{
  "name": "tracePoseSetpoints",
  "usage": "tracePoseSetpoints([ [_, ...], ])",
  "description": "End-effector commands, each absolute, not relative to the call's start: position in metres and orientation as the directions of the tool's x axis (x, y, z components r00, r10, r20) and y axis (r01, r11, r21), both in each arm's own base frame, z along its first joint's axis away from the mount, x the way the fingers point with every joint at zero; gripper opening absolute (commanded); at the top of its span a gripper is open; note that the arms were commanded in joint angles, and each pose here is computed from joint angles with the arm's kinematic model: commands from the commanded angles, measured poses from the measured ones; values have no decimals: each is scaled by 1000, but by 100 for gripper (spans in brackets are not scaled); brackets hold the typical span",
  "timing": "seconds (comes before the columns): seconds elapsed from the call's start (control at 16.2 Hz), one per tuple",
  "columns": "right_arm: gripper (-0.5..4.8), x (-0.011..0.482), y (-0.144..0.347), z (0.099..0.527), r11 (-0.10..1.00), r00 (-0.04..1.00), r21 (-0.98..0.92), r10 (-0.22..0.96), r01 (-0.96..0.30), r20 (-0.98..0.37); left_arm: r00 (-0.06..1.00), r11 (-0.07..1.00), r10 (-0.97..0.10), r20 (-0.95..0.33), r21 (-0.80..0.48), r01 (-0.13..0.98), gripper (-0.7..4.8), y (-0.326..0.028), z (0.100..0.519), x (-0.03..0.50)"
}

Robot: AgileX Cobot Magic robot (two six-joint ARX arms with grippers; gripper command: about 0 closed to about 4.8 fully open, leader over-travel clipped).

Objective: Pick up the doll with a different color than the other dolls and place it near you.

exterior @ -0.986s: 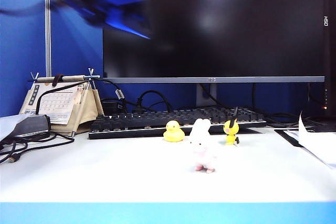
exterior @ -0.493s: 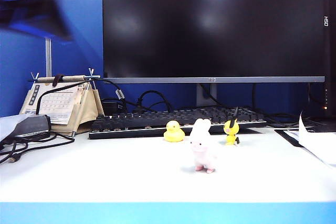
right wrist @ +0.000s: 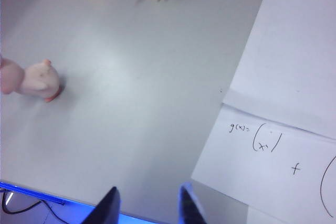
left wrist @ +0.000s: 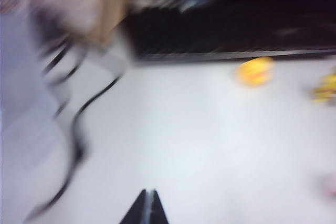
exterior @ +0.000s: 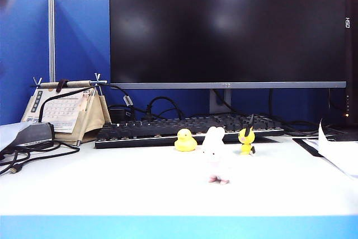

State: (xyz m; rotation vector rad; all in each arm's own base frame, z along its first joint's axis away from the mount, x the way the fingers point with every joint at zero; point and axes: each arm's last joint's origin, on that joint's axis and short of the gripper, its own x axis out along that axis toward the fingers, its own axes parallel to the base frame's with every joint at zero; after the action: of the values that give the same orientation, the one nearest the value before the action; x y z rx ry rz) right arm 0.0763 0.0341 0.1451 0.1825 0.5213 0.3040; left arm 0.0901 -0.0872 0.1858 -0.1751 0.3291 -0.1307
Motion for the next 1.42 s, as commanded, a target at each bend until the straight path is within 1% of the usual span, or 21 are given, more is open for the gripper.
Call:
tracePoseSetpoints([
  [0.06, 148, 76, 34, 142, 941, 818, 242, 328, -237, -473, 933, 967, -93, -348, -256, 1, -6, -76, 161, 82],
  [0.25, 148, 76, 34, 142, 941, 818, 242, 328, -237, -473, 929, 983, -19, -370, -179, -51, -6, -68, 156, 78],
  [0.37, 148, 76, 34, 142, 941, 818, 242, 328, -237, -473, 908, 990, 27, -418, -114, -82, -6, -60, 147, 72],
  [0.49, 148, 76, 34, 142, 941, 818, 242, 328, -237, -473, 892, 980, 48, -450, -150, -128, -6, -54, 137, 68],
  [0.62, 148, 76, 34, 142, 941, 818, 243, 328, -237, -473, 909, 970, 17, -417, -215, -117, -6, -54, 141, 66],
  [0.8, 148, 76, 34, 143, 940, 818, 243, 330, -239, -471, 923, 981, -6, -385, -180, -68, -6, -51, 144, 64],
  [1.05, 148, 76, 34, 143, 940, 819, 243, 329, -238, -470, 921, 987, -19, -389, -152, -44, -6, -51, 144, 64],
  [1.29, 148, 76, 34, 143, 940, 819, 243, 329, -238, -470, 919, 986, -29, -393, -161, -37, -5, -52, 144, 64],
  [1.42, 148, 76, 34, 143, 940, 819, 243, 329, -238, -470, 912, 985, -56, -405, -171, -16, -5, -53, 143, 64],
])
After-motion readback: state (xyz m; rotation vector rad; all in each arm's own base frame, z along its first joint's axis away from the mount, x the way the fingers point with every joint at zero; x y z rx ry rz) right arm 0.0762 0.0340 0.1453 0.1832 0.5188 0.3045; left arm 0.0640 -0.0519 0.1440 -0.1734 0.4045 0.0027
